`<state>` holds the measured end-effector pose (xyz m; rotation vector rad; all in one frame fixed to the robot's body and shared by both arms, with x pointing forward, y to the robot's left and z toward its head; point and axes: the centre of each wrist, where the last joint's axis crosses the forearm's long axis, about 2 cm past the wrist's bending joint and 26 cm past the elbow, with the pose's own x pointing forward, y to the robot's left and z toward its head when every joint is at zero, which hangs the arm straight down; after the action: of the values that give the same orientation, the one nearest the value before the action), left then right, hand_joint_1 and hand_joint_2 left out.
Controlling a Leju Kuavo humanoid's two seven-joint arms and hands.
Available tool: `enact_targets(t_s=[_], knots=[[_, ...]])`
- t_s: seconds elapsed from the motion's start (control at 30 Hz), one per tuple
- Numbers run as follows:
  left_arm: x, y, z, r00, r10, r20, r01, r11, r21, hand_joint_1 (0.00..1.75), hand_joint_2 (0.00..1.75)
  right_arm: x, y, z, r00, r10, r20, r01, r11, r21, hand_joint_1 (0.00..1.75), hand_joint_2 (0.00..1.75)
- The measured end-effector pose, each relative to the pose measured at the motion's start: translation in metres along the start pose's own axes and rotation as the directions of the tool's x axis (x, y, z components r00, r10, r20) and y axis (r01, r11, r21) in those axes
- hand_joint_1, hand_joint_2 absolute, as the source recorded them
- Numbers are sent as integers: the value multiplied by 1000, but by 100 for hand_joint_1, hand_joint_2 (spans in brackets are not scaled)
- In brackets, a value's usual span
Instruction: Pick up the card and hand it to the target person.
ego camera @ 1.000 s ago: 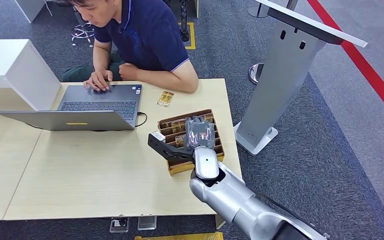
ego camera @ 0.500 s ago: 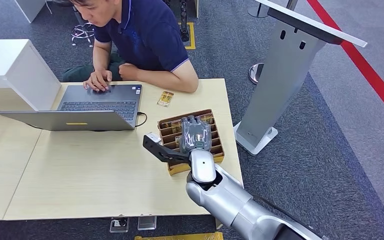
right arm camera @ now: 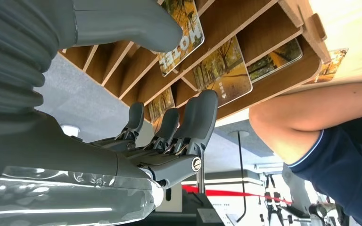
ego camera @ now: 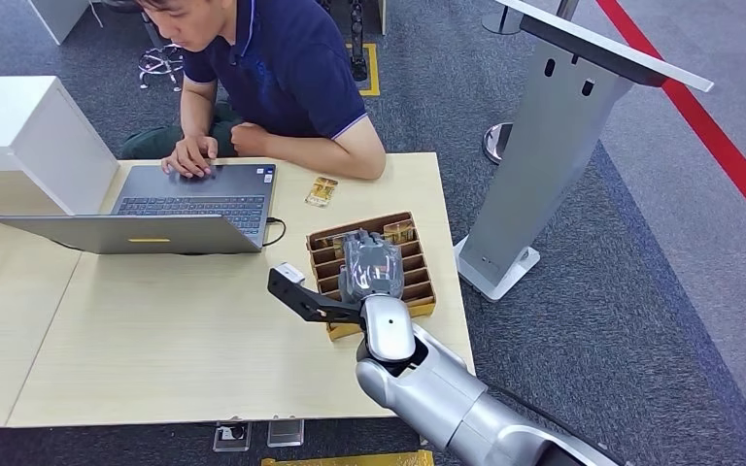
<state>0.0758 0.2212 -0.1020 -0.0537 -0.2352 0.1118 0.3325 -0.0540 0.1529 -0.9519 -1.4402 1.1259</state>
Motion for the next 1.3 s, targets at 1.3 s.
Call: enact_targets(t_s=[1.3], knots=[[-2, 0, 0, 1000, 4, -7, -4, 1000, 0, 0, 175, -5, 19, 1, 999, 6, -38, -4, 997, 76, 88, 175]])
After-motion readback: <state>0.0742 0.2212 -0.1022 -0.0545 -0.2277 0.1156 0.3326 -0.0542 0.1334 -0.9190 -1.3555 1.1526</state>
